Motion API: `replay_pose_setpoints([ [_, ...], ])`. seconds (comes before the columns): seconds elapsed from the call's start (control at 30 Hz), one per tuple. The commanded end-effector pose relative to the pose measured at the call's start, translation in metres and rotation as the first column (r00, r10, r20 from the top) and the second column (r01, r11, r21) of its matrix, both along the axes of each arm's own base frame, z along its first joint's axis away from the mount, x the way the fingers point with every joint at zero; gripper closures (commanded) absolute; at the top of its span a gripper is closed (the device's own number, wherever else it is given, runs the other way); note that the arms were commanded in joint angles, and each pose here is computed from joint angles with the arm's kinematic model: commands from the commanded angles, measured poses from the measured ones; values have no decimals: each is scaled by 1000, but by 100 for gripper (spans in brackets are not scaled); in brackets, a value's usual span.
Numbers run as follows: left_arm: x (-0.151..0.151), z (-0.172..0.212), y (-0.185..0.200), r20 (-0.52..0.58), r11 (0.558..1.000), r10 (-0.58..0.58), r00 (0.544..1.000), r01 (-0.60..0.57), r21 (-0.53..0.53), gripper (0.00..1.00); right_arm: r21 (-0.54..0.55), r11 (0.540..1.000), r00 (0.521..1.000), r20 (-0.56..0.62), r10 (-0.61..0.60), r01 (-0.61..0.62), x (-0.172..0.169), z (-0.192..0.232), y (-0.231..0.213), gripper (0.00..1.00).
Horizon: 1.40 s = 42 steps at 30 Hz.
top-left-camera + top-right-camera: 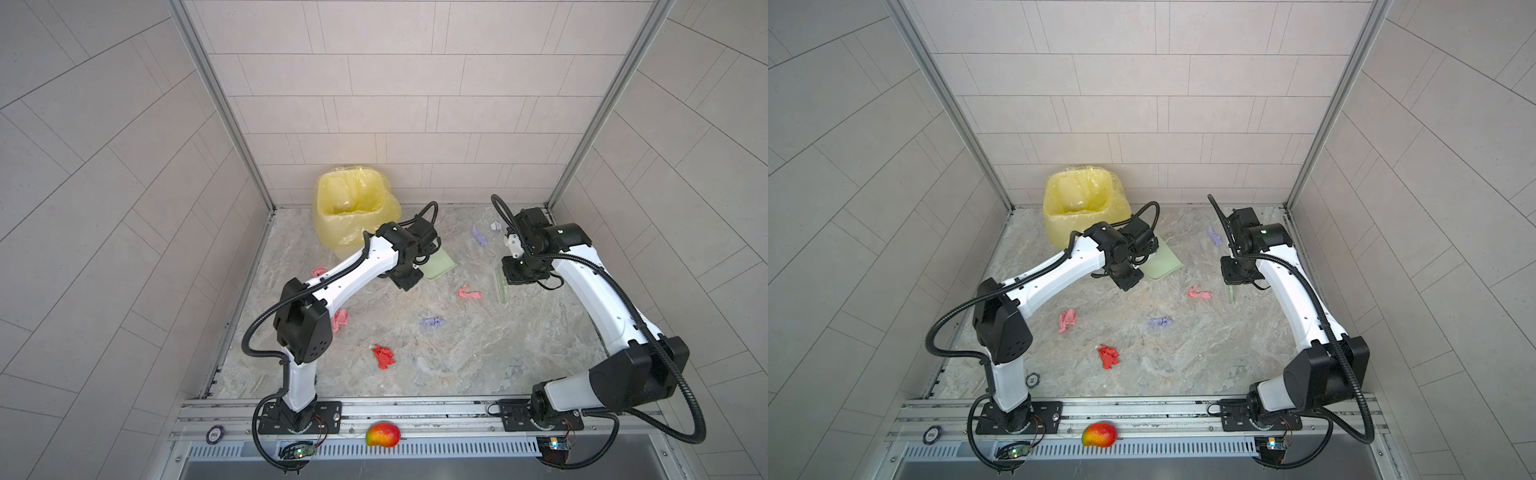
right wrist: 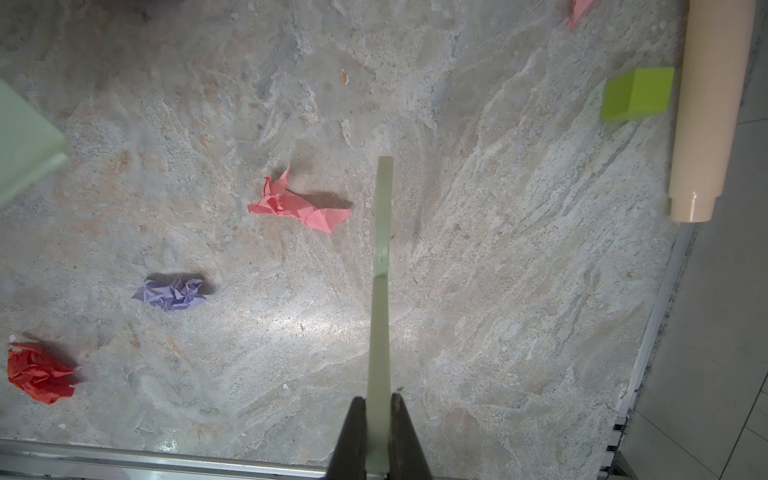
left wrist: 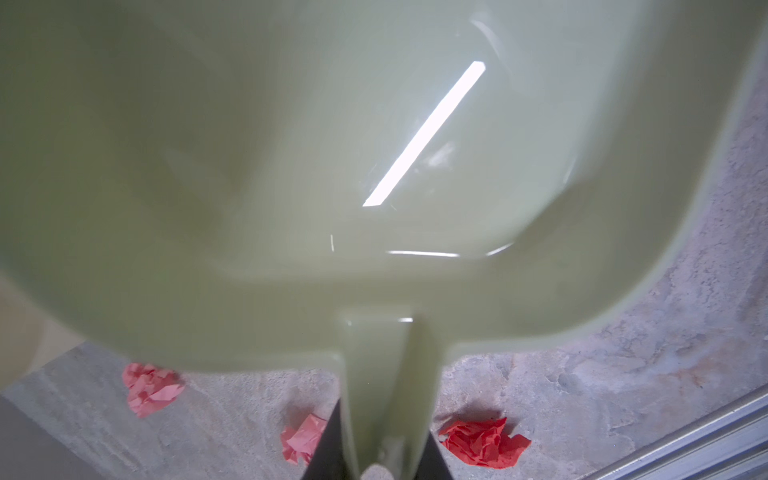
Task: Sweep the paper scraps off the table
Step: 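Lower the dustpan by the pink scrap while the right gripper moves the brush behind it, then sweep the pink scrap into the dustpan with the right gripper's brush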
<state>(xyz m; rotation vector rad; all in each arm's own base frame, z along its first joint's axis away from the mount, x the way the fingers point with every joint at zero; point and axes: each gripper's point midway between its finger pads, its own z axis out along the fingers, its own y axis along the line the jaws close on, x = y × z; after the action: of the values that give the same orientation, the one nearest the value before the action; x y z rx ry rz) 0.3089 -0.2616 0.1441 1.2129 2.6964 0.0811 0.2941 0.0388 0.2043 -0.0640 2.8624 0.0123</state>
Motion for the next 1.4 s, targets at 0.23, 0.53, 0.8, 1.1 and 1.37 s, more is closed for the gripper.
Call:
replay_pose_setpoints([
  [0.23,-24,-48,8,-192,976,-96,977,131,176,100,-16,999,999,-12,34,-34,20,-4,6,100],
  [0.53,-18,-68,-5,-252,964,-148,956,197,181,100,10,998,997,-39,62,-61,38,-9,19,100],
  [0.8,-12,-77,-9,-285,950,-172,943,235,204,100,-32,997,994,-90,70,-73,38,-17,14,100],
  [1.1,-15,-82,-14,-313,952,-184,932,249,180,100,-29,996,989,-127,78,-82,35,-26,16,100],
  [1.37,-17,-85,-22,-328,953,-201,923,262,154,100,-14,996,984,-153,90,-94,35,-33,22,100],
])
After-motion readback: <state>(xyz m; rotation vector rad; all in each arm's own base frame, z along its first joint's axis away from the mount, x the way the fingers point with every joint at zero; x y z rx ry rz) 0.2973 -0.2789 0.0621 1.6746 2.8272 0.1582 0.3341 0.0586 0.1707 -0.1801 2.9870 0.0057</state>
